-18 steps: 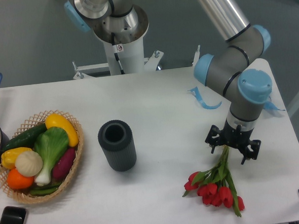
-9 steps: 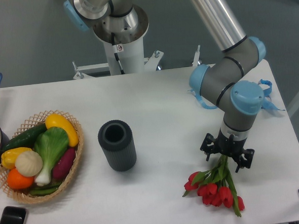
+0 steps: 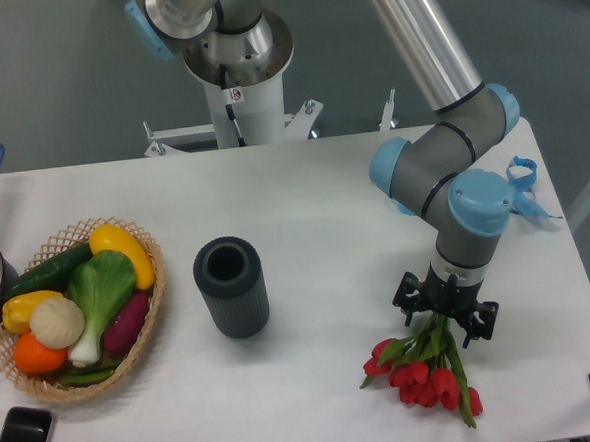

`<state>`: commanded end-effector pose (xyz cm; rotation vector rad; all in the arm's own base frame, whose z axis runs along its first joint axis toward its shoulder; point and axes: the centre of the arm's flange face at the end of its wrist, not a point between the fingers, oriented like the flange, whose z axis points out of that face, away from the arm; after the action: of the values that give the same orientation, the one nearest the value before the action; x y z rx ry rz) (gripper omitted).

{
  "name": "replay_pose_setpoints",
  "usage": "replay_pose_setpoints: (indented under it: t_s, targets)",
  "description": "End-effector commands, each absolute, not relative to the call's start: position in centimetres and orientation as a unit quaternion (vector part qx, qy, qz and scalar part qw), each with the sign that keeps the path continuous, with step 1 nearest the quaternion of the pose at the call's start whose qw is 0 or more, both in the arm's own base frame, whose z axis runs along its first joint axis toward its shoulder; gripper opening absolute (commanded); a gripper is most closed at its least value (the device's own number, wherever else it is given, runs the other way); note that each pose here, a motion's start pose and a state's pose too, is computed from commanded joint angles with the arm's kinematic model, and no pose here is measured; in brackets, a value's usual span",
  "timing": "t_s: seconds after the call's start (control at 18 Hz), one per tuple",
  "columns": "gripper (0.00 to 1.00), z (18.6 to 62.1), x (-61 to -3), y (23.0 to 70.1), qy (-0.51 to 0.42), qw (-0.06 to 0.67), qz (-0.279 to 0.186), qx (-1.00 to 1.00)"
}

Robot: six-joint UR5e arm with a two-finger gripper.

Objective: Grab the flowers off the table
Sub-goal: 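Lower the gripper around the stems and close it on them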

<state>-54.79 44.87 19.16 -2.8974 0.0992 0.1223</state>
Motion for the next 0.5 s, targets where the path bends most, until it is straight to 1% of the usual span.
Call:
replay_pose_setpoints:
  t_s: [0.17,0.28,0.33,0.44,0.5]
  targets:
    - [0.68,19.22,-54.91,44.79,0.033,0.119,0.043,-0.991]
    - [0.57,19.22,-54.91,44.79,0.033,0.119,0.043,-0.991]
    - [0.55,19.22,-54.84,44.87,0.034,0.119,0.043,-0.991]
    - [0.43,19.40,-54.95,44.81,0.034,0.120,0.044,-0.991]
    - [0.33,19.40,-54.88,44.89,0.034,0.120,0.044,-0.991]
